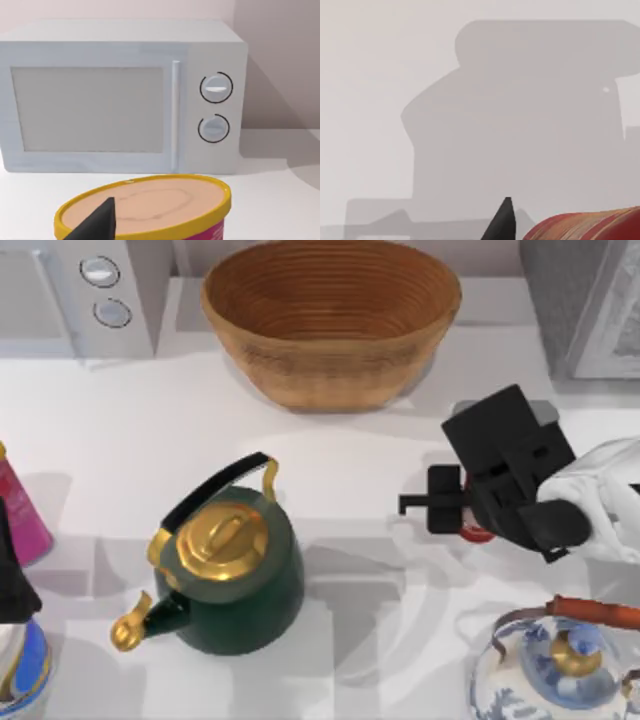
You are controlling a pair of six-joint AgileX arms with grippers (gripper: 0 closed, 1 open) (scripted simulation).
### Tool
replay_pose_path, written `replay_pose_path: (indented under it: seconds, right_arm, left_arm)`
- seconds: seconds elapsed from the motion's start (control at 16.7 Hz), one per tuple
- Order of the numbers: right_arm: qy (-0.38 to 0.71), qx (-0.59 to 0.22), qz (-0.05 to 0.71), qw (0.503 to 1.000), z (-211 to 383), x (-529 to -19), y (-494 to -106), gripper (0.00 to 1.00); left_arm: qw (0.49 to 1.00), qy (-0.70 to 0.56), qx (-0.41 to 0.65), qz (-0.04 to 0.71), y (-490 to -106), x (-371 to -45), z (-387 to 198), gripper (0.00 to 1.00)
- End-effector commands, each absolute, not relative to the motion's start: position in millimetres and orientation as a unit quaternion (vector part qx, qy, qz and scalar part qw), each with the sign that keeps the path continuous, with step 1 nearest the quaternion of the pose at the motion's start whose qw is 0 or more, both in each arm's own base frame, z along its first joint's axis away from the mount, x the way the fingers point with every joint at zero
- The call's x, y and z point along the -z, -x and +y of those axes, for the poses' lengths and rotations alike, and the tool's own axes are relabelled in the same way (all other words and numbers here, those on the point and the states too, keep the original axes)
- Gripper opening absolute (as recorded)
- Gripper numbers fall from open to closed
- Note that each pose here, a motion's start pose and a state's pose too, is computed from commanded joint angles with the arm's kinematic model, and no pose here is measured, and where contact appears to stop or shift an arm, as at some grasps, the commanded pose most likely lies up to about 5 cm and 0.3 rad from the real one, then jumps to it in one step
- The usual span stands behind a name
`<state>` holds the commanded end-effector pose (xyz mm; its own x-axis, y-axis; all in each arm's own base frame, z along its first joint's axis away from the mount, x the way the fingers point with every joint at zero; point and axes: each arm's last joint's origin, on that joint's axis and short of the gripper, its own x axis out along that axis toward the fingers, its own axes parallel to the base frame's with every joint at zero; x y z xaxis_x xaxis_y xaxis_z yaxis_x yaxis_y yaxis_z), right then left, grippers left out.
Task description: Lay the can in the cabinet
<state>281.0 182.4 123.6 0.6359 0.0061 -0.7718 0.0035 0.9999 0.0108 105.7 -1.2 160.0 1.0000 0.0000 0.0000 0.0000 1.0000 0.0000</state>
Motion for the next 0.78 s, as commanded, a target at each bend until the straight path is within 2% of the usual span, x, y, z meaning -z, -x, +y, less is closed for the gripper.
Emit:
replay_pose_path:
  seconds: [0.54, 0.78]
  right_arm:
    - [0.000, 0.005, 0.437, 0.899, 178.9, -239.5, -278.5, 0.00]
    - [-0.004, 0.005, 0.432, 0.902, 174.7, -255.3, -275.3, 0.00]
  left_arm:
    - [1.000, 0.000, 0.000, 0.000, -105.7, -160.0, -1.2, 1.00]
    - [1.000, 0.000, 0.000, 0.000, -105.7, -160.0, -1.2, 1.00]
